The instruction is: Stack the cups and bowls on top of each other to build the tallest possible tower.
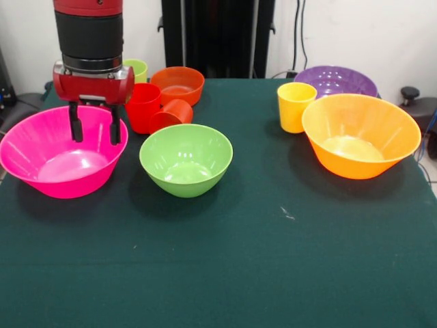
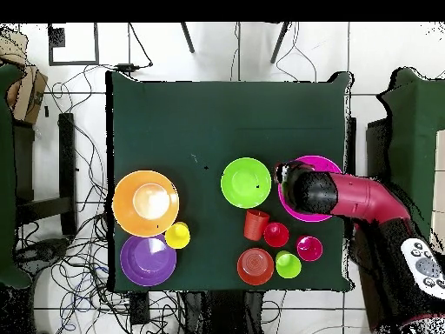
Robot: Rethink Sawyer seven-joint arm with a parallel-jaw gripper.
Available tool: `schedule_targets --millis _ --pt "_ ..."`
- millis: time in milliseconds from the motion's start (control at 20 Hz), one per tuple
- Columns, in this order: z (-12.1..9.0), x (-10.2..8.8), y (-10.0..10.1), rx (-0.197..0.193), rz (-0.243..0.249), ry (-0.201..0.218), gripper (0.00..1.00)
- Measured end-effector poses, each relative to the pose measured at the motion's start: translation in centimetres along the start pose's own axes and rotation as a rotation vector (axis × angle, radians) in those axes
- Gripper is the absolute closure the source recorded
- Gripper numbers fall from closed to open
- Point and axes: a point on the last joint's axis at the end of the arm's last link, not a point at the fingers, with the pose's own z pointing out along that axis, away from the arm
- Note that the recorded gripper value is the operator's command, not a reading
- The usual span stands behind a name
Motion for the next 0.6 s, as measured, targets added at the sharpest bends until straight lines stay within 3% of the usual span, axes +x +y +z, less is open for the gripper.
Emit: schedule_targets --millis 600 --pt "0.2 1.0 2.1 -0.026 -0.009 0.026 0.0"
